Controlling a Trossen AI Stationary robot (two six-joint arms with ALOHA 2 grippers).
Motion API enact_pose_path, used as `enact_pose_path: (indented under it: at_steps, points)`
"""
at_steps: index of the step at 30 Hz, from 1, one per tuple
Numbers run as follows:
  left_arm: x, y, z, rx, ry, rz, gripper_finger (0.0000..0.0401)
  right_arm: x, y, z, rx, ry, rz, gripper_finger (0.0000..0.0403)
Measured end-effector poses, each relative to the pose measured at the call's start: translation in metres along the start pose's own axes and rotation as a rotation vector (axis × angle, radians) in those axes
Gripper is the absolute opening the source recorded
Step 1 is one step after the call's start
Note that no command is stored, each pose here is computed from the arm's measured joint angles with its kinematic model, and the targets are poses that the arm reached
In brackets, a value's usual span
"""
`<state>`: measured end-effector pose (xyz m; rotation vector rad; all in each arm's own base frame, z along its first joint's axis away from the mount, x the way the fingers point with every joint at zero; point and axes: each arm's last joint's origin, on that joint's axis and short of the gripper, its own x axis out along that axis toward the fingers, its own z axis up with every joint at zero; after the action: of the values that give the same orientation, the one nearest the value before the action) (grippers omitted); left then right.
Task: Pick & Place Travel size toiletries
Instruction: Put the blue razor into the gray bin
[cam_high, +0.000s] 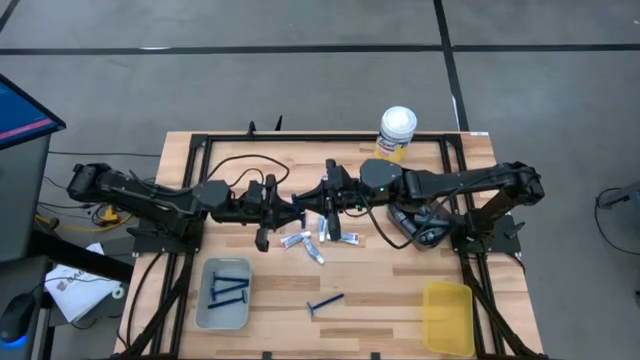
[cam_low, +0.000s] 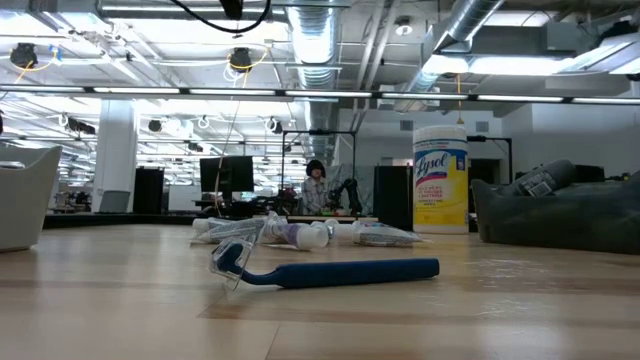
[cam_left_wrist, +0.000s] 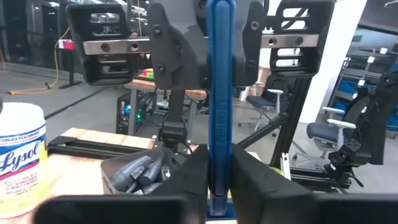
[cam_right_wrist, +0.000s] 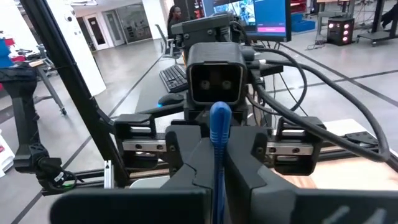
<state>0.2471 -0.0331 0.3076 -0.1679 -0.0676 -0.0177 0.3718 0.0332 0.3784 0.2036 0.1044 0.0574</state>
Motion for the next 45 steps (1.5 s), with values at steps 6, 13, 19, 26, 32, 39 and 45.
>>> enact_pose_path:
  at_steps: [6, 13, 19, 26, 32, 39, 45]
  points:
    - [0.0, -0.001, 0.0, -0.005, 0.0, -0.023, 0.0024, 0.0, -0.003, 0.001, 0.001, -0.003, -0.007, 0.0016]
    - [0.0, -0.001, -0.001, -0.04, 0.016, -0.022, 0.0024, -0.004, -0.007, 0.005, 0.007, -0.011, -0.026, 0.0098]
    - [-0.01, 0.0, -0.016, -0.178, 0.225, 0.017, 0.0024, -0.025, -0.004, 0.025, 0.007, -0.073, -0.024, 0.0183]
    - [-0.048, -0.015, -0.047, -0.494, 0.683, 0.119, 0.0024, -0.053, 0.0, 0.041, 0.006, -0.092, -0.051, 0.0215]
    - [-0.086, -0.05, -0.063, -0.605, 0.97, 0.142, 0.0024, -0.062, 0.0, 0.044, 0.005, -0.071, -0.073, 0.0193]
    - [-0.11, -0.087, -0.074, -0.621, 1.105, 0.063, 0.0024, -0.059, -0.002, 0.038, 0.003, -0.026, -0.081, 0.0161]
    - [-0.121, -0.109, -0.093, -0.558, 1.241, 0.034, 0.0024, -0.059, -0.002, 0.035, 0.002, 0.007, -0.087, 0.0146]
